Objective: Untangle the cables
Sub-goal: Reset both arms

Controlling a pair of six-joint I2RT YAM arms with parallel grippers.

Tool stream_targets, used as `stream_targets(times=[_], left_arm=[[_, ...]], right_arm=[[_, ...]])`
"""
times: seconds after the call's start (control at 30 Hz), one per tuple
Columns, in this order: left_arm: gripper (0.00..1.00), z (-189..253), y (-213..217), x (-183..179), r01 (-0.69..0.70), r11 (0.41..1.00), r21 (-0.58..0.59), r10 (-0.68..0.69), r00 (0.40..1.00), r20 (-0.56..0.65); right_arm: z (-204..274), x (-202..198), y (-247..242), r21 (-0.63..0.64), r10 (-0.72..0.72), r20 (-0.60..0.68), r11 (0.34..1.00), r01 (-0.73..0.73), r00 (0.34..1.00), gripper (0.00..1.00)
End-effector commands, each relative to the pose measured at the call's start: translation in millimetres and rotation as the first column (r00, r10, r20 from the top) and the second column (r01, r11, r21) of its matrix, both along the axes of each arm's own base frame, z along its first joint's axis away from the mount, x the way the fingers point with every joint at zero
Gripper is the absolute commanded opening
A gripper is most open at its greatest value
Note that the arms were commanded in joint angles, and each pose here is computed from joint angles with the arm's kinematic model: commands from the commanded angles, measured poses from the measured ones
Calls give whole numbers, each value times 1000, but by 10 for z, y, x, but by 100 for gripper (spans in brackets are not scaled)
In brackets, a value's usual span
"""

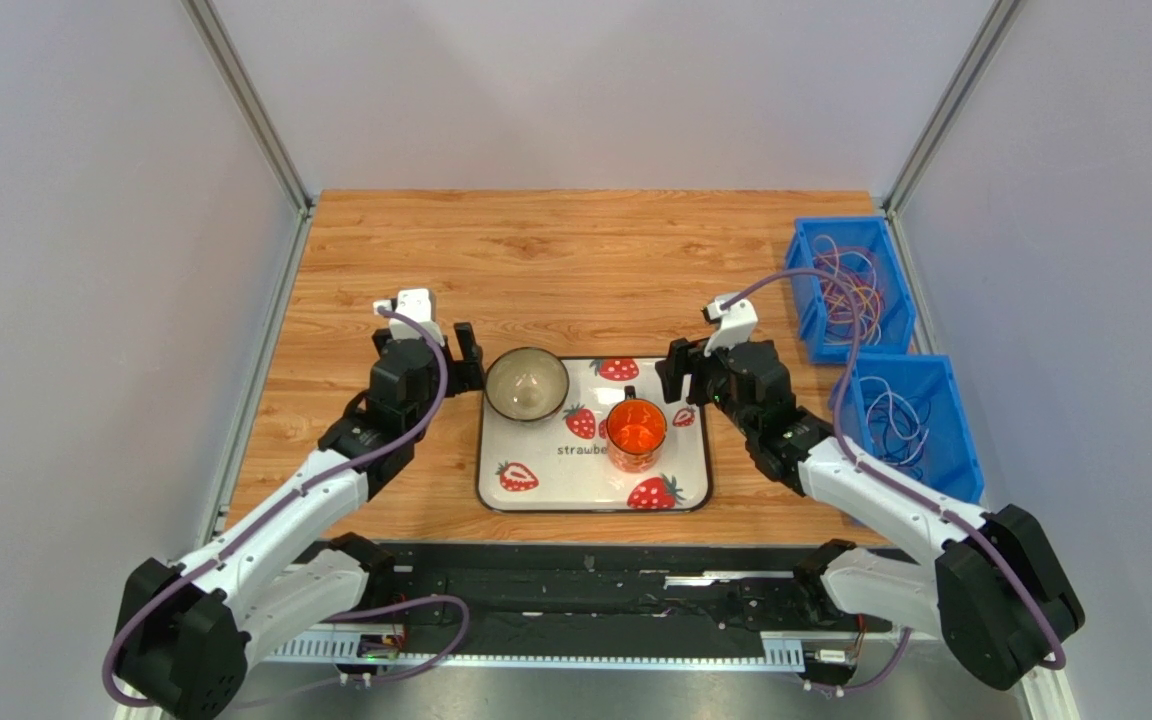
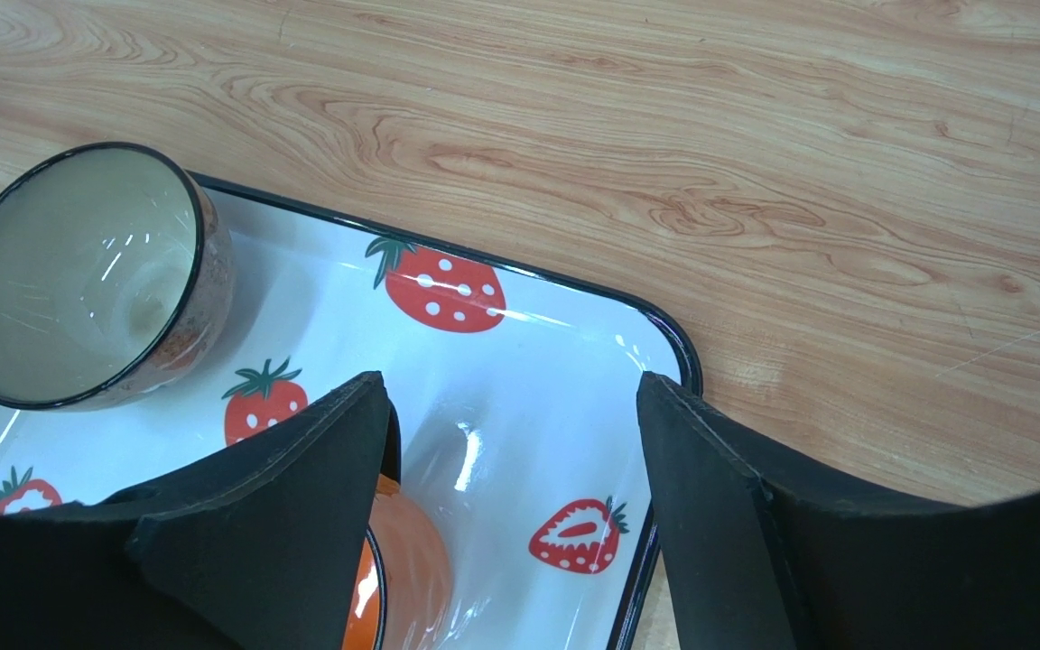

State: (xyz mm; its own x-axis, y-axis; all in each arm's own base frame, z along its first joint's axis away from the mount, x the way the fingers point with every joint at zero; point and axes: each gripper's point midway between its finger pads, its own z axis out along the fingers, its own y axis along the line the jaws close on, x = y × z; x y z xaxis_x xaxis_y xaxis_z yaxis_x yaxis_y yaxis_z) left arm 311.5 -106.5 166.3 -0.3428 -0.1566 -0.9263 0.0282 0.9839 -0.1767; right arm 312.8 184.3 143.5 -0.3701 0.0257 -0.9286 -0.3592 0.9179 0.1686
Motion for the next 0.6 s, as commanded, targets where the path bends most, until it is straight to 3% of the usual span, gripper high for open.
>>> stream_targets(times=[0.0,0.1,0.17,0.57], left_arm=[[90,199,-55,66,11,1000,-15,-10,999,48],[90,199,-50,67,9,1000,-15,-9,999,48],[90,200,-53,72,9,1000,-14,-9,999,47],[90,201,-54,69,9,1000,-13,-9,999,46]], right_arm=[[258,91,79,30,10,69,999,-12,998,77],[265,91,85,31,12,71,999,-14,997,80],[265,90,87,31,13,70,999,-15,997,98],[250,106,103,23,17,59,1000,-18,998,100]])
